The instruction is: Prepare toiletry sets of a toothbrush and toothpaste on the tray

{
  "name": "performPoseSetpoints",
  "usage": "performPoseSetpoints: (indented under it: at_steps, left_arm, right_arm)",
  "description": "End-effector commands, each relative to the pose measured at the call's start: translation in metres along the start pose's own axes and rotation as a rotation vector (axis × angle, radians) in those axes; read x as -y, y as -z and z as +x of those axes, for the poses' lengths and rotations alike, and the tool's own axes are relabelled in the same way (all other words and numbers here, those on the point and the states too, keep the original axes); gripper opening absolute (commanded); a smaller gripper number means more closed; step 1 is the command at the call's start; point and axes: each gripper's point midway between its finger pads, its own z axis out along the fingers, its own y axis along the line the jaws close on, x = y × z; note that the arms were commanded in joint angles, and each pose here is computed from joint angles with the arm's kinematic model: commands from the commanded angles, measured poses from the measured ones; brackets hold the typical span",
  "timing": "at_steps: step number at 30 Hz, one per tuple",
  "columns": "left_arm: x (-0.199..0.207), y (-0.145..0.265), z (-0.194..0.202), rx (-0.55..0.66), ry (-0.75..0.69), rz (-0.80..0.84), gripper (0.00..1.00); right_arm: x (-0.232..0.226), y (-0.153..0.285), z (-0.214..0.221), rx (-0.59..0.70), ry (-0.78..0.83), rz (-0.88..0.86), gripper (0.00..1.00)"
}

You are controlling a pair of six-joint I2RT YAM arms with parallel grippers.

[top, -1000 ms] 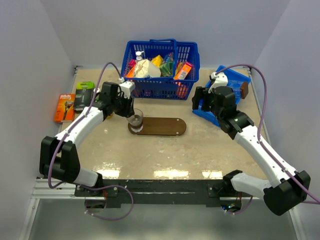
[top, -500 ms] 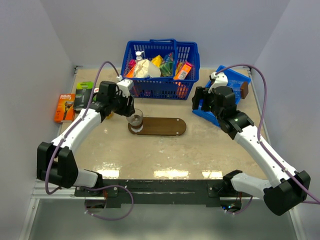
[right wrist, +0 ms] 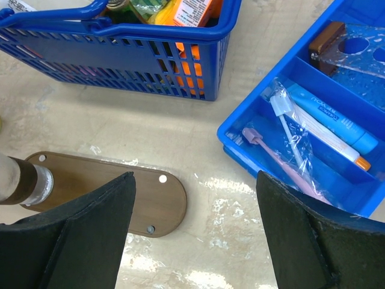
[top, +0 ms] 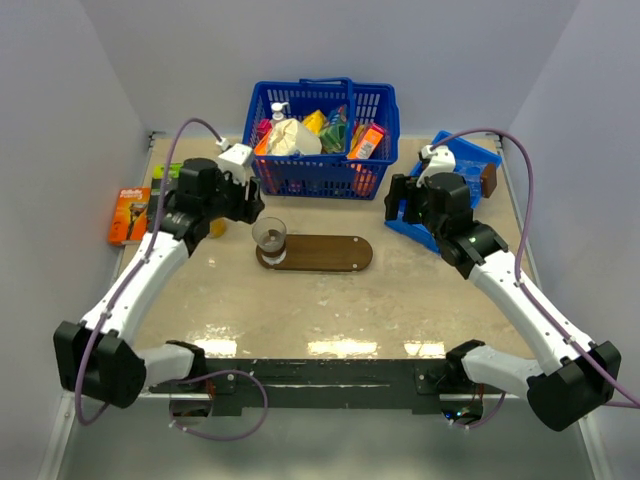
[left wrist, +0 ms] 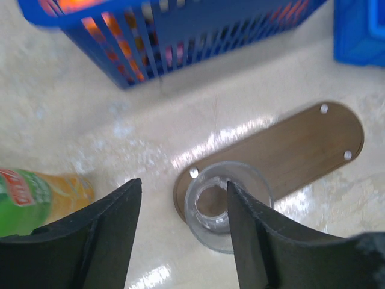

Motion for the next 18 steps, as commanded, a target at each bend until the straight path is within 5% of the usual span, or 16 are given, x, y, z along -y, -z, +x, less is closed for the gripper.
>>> performPoseSetpoints:
  at_steps: [1,10,18]
  left_arm:
    - [-0.002,0.036,-0.082,0.315,-0.03,-0.042,0.68]
    - [-0.015,0.018,-0.094,0.336,0.041,-0.094,0.8]
    - [-0.004,0.034,-0.081,0.413,0.078,-0.044,0.85]
  right_arm:
    - [0.008,0.008,-0.026,0.057,0.01,0.048,0.84]
    - [0.054,0.004,-0.066,0.077,0.023,0.235,0.9]
    - [0.185,-0.001,-0.083,0.009,-0.006,0.684,0.89]
